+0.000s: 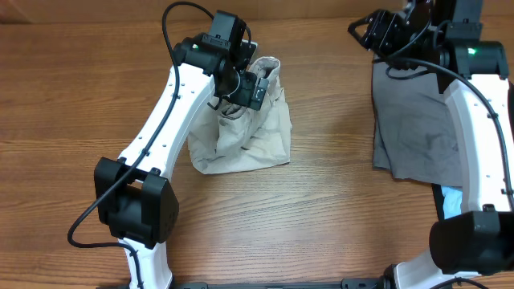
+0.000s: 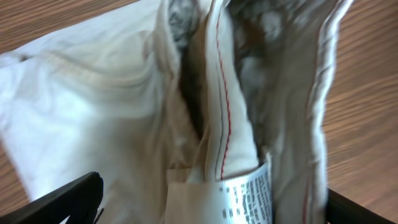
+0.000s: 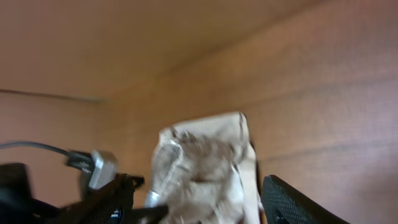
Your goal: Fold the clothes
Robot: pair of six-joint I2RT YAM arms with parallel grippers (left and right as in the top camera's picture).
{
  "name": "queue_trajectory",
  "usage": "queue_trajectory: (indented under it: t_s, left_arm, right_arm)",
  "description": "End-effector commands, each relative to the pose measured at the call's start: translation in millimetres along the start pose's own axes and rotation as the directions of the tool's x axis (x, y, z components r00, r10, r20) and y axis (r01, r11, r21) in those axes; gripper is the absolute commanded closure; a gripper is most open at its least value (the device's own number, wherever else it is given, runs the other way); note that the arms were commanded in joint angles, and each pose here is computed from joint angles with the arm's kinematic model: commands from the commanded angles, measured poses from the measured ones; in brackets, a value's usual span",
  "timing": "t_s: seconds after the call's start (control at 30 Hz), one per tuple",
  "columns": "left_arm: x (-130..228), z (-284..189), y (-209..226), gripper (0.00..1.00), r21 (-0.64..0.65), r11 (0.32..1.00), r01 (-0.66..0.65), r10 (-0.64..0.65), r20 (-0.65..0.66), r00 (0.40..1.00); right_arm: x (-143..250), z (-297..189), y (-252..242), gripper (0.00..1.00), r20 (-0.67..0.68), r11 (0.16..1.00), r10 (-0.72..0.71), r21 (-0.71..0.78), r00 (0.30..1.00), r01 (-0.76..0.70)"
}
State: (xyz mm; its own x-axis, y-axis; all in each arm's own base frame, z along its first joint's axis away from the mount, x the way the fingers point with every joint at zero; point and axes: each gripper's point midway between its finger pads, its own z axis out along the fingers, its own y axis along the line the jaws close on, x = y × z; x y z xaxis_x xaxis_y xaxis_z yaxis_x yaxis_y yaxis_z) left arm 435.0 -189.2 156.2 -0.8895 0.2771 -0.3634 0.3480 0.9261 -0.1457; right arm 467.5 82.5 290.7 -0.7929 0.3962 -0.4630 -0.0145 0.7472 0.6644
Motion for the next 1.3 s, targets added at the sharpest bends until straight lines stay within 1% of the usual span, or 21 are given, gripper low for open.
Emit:
queue_trajectory:
  t_s: [0.0,0.07,0.17,0.33,0.43,0.5,0.63,0.73,0.77,0.9,1.03,1.1,1.17,1.27]
  left_arm:
    - [-11.8,-9.7,-31.4,0.00,0.150,0.989,-0.012,0.006,0.043,0.999]
    - [-14.5,-12.2,-51.7,0.00,0.236,0.971,-0.034,0.021,0.057,0.998]
    - [-14.4,-14.2,-76.4,0.00,0.306,0.949,-0.069,0.050,0.067,0.996]
    - [-8.6,-4.6,-107.5,0.00,0.324,0.939,-0.119,0.104,0.061,0.993]
    - [-9.3,5.8,-113.2,0.00,0.326,0.939,-0.107,0.094,0.053,0.994]
    - [-13.6,8.2,-109.4,0.00,0.308,0.948,-0.084,0.068,0.060,0.996]
    - [-28.2,-5.7,-88.3,0.00,0.285,0.958,-0.045,0.019,0.094,0.995]
    - [-39.3,-31.6,-58.0,0.00,0.253,0.967,0.008,-0.037,0.112,0.993]
    - [-43.6,-51.1,-37.3,0.00,0.228,0.973,0.046,-0.075,0.122,0.990]
    - [-45.9,-86.6,6.3,0.00,0.188,0.973,0.130,-0.157,0.136,0.978]
    - [-37.4,-97.6,45.8,0.00,0.119,0.970,0.212,-0.226,0.122,0.967]
    - [-32.4,-97.5,57.5,0.00,0.106,0.965,0.239,-0.250,0.108,0.962]
    - [-28.5,-95.5,64.9,0.00,0.099,0.963,0.251,-0.260,0.096,0.961]
    - [-25.6,-93.1,69.7,0.00,0.091,0.965,0.245,-0.253,0.089,0.963]
  right_arm:
    - [9.7,12.9,-13.9,0.30,-0.047,0.999,-0.019,0.029,0.999,0.021]
    - [9.8,12.5,-14.8,0.30,-0.048,0.999,-0.017,0.031,0.999,0.018]
    - [8.5,11.0,-16.5,0.30,-0.045,0.999,-0.013,0.032,0.999,0.014]
    - [1.4,2.7,-23.8,0.30,-0.034,1.000,0.011,0.014,0.999,-0.011]
    - [-3.1,-3.9,-28.4,0.30,-0.029,1.000,0.029,-0.008,0.999,-0.030]
    - [-5.2,-7.5,-31.9,0.30,-0.027,0.999,0.041,-0.015,0.999,-0.041]
    - [-4.1,-9.8,-36.0,0.29,-0.033,1.000,0.021,-0.010,0.999,-0.021]
    - [6.7,-3.3,-35.8,0.27,-0.067,1.000,-0.017,0.016,0.998,0.018]
    - [15.2,4.8,-37.5,0.25,-0.094,0.998,-0.024,0.051,0.995,0.029]
    - [41.7,36.9,-30.0,0.23,-0.177,0.993,-0.078,0.075,0.981,0.092]
    - [71.5,79.9,-27.1,0.23,-0.266,0.986,-0.104,0.095,0.958,0.134]
    - [85.3,102.2,-26.7,0.23,-0.306,0.986,-0.106,0.087,0.946,0.139]
    - [98.1,123.3,-28.0,0.27,-0.337,0.988,-0.095,0.086,0.937,0.131]
    - [115.4,151.6,-31.0,0.37,-0.374,0.989,-0.083,0.084,0.924,0.123]
